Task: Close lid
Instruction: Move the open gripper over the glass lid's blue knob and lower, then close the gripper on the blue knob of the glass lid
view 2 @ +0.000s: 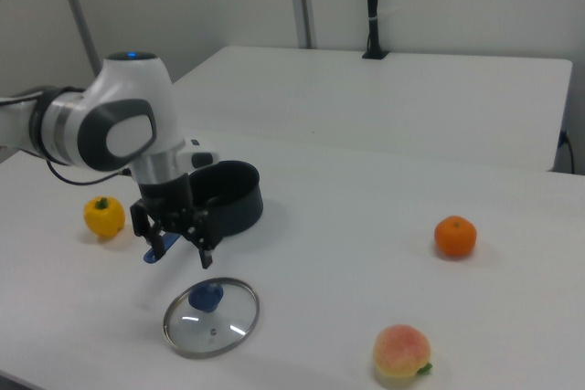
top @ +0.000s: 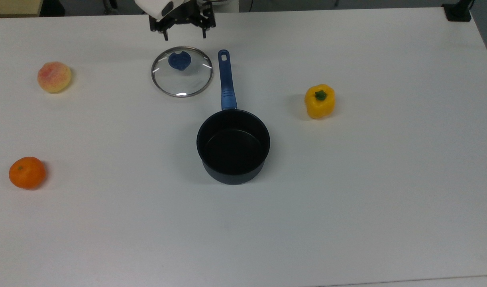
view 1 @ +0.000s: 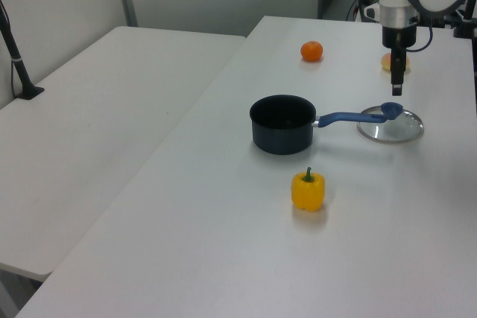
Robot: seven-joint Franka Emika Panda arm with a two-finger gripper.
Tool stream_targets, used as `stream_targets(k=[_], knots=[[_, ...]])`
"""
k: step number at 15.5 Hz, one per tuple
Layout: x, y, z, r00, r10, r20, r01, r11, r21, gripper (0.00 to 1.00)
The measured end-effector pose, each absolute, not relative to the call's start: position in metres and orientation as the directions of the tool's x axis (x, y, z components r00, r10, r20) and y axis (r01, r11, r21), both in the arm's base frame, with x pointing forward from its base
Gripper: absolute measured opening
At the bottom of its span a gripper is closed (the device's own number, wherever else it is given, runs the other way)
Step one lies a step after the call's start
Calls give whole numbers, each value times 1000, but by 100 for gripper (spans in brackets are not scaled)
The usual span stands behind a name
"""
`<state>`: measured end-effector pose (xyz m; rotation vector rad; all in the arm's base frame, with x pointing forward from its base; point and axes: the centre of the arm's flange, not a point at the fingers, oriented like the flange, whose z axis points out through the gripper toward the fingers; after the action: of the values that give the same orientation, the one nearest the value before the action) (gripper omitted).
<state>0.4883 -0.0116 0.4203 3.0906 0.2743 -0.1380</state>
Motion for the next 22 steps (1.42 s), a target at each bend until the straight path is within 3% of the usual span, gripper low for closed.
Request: stream_targets(k=[6,14,16,18,19,22], knots=[[484,-31,387,985,173,8,172,-984,37,100],[488,-28,353,977,214,12,214,-976,41,100],[487,-28,344,974,226,-6,226,-973,38,89],[487,-27,339,972,235,-16,235,-971,36,85],[487,-27,338,972,236,-18,236,-971,36,71],[487,-27,339,971,237,-17,238,-971,36,67]])
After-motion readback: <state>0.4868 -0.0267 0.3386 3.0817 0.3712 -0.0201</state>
